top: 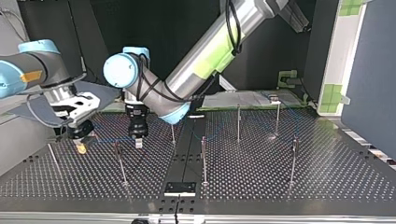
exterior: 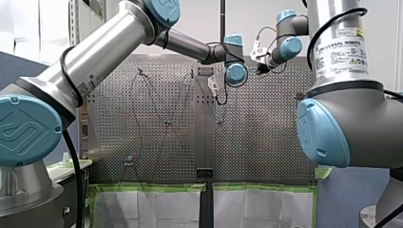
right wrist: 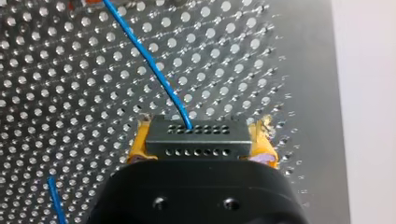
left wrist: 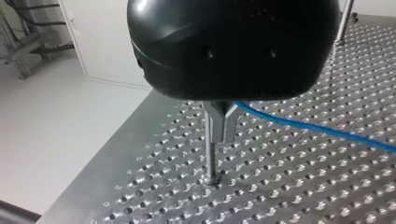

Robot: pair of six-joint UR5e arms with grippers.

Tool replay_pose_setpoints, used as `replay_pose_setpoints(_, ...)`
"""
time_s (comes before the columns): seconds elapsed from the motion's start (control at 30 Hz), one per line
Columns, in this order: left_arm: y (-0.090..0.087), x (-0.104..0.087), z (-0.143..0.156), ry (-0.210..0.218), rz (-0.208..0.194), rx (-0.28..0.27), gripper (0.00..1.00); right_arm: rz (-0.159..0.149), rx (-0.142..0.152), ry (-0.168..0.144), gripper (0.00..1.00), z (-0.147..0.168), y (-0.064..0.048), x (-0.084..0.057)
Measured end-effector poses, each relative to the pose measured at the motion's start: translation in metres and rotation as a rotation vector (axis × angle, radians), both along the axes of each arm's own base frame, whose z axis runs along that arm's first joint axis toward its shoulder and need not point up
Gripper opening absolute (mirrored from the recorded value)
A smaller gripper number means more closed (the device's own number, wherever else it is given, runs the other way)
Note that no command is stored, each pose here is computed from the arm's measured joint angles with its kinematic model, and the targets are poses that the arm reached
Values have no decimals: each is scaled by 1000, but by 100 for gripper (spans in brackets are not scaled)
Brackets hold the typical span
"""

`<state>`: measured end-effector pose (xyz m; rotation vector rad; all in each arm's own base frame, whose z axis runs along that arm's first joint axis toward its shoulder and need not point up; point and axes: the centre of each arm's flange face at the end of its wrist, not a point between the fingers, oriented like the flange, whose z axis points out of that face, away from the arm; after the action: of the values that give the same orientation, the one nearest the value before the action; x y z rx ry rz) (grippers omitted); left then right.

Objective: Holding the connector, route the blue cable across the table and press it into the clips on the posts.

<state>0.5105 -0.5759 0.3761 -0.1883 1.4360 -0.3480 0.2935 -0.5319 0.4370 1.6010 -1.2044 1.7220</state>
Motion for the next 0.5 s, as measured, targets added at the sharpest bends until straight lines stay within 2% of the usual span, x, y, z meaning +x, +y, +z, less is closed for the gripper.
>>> replay_pose_setpoints(0.13, 8, 17, 1, -24, -2, -9, 0, 0, 7, 2, 0, -6, -6, 0)
replay_pose_setpoints(0.3, 18, 37, 1, -53, -10, -22, 0, 3, -5, -2, 0, -2, -15, 0)
replay_pose_setpoints(0.5, 20, 53, -14, -50, -29, -9, 0, 0, -25, -8, 0, 6, -24, -4)
